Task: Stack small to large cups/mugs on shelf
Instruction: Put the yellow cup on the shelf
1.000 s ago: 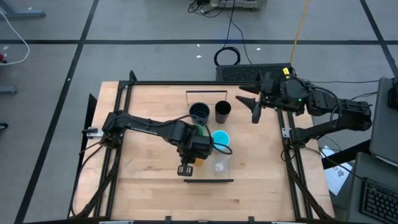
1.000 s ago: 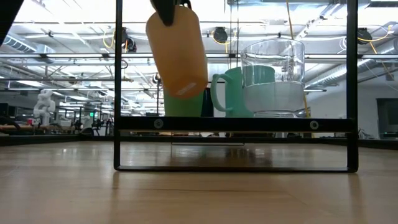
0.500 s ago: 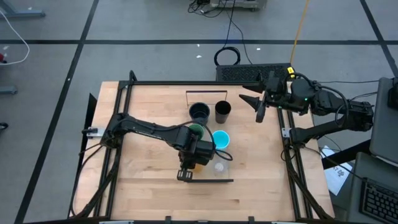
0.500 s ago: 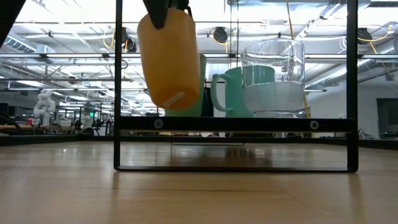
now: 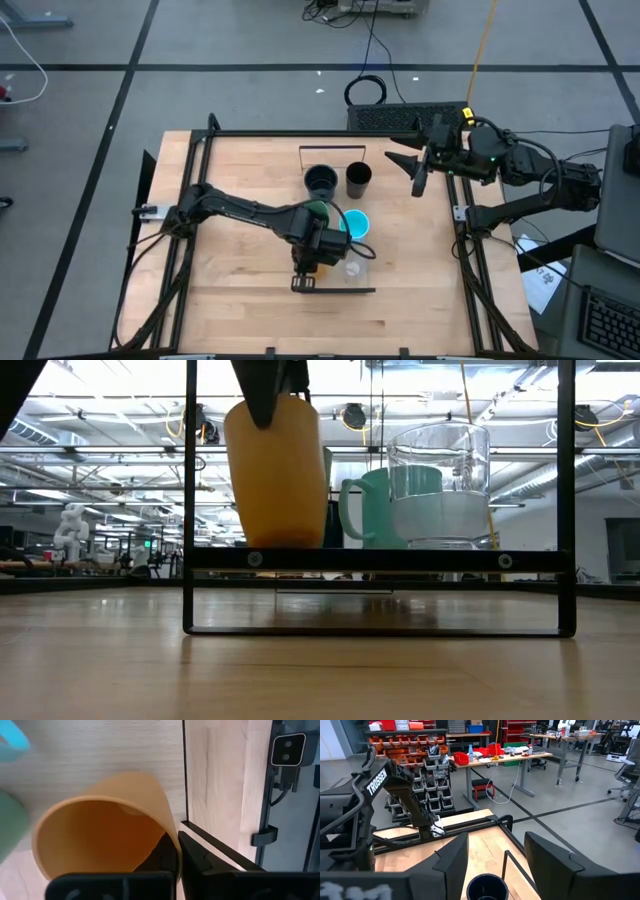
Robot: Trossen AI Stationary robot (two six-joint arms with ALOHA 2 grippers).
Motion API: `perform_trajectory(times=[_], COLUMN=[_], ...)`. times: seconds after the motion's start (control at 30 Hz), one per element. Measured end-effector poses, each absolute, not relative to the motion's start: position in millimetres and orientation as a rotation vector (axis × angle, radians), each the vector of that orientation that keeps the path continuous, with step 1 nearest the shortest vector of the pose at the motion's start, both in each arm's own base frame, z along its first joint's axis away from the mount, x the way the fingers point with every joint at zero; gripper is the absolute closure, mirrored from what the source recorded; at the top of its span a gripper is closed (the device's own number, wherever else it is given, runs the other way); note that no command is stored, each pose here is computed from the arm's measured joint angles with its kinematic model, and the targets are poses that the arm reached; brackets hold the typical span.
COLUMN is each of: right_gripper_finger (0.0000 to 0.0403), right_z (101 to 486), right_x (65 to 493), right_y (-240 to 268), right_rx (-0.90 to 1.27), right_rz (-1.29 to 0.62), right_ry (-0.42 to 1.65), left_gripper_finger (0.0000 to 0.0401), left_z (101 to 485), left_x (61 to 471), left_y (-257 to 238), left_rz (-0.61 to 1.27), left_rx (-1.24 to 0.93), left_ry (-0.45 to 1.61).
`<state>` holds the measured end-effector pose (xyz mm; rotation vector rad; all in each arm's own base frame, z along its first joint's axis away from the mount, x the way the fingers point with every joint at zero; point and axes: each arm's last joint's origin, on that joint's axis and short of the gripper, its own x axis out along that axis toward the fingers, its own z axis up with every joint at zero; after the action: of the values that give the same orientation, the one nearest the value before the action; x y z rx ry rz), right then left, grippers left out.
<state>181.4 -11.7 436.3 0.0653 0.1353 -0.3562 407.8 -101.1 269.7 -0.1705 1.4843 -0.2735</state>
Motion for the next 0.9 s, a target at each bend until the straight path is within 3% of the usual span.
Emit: perform_trajectory(times=[0.67,0.9], right_gripper_finger=[0.0218,0.0218], right_z=[436.8,436.1], right_x=[180.2,180.1], right_y=[-11.6,-11.6], right_rx=[0.059,0.048], right_rz=[-0.354,-0.352], right_ry=[0.134,0.143], left_gripper_finger=[0.0397,0.0345], left_z=[264.0,260.2], left_x=[409.1,411.0], left_y=[-97.2,-103.0], left_rz=[-0.177,-0.199], left_rx=[-0.216,-0.286], left_ry=[1.518,1.525])
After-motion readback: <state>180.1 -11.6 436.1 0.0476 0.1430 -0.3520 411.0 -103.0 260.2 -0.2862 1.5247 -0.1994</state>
